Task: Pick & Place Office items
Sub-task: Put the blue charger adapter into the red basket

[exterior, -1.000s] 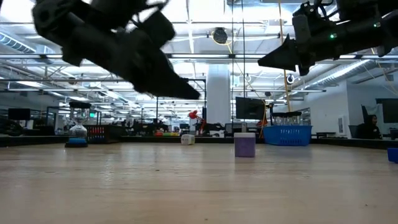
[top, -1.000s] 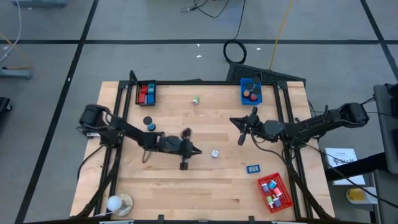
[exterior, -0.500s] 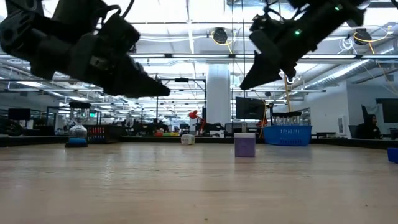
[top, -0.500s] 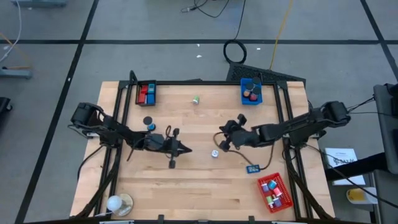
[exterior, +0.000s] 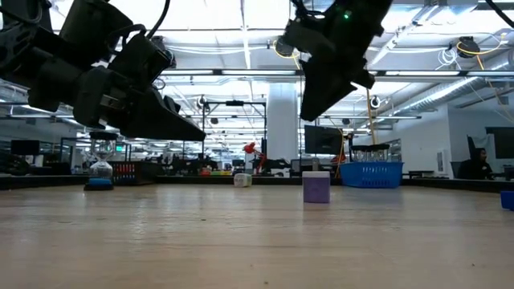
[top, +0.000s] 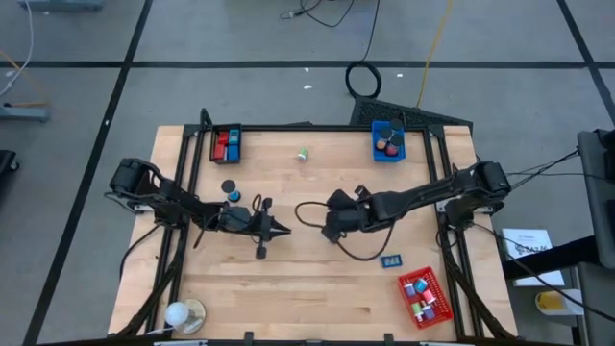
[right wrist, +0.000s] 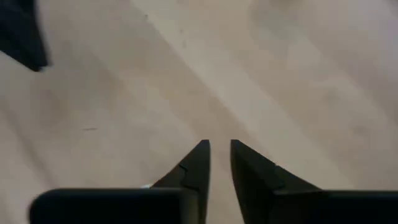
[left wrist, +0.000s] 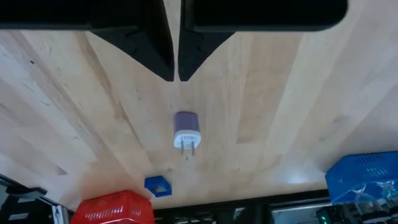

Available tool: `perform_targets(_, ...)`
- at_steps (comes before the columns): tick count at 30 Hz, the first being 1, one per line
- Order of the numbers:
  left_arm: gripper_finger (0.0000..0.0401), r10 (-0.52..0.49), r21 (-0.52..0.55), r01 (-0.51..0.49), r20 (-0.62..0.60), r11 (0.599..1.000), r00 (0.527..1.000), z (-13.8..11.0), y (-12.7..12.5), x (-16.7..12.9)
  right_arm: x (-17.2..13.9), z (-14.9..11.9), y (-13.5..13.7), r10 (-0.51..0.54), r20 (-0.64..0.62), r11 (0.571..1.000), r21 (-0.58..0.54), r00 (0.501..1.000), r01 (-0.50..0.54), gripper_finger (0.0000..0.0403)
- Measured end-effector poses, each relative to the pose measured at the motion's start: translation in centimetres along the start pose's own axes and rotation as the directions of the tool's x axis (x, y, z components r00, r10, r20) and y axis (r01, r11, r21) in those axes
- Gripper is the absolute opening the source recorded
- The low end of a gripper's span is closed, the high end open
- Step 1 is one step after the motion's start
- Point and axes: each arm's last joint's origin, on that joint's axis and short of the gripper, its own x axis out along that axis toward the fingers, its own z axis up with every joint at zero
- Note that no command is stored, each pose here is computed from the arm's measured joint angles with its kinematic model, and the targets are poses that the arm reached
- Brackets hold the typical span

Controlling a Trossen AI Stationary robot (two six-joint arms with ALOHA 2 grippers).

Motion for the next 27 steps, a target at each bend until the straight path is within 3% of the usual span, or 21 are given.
perform_targets(5, 0.0035, 0.001, 0.002, -0.001, -0.002, 1.000, 1.000, 0.0, 0.0, 0.0, -0.5, 0.5, 0.4, 0.062, -0.020, 0.997, 0.053, 0.998, -0.060, 0.0114)
perform_targets(14, 0.0008, 0.001, 0.035, -0.001, -0.003, 0.999, 1.000, 0.0, 0.0, 0.0, 0.0, 0.6, 0.9, 0.067, 0.017, 0.992, 0.104, 0.998, -0.068, 0.0225)
perform_targets(21, 0.0021, 0.001, 0.035, -0.001, -0.003, 0.999, 1.000, 0.0, 0.0, 0.0, 1.4, -0.5, 3.2, 0.185, -0.029, 0.983, 0.022, 0.982, -0.185, 0.0276)
perform_targets(27, 0.0036, 0.001, 0.034, -0.001, -0.003, 0.999, 1.000, 0.0, 0.0, 0.0, 1.5, -3.0, 4.6, 0.161, -0.094, 0.982, -0.087, 0.982, -0.169, 0.0285)
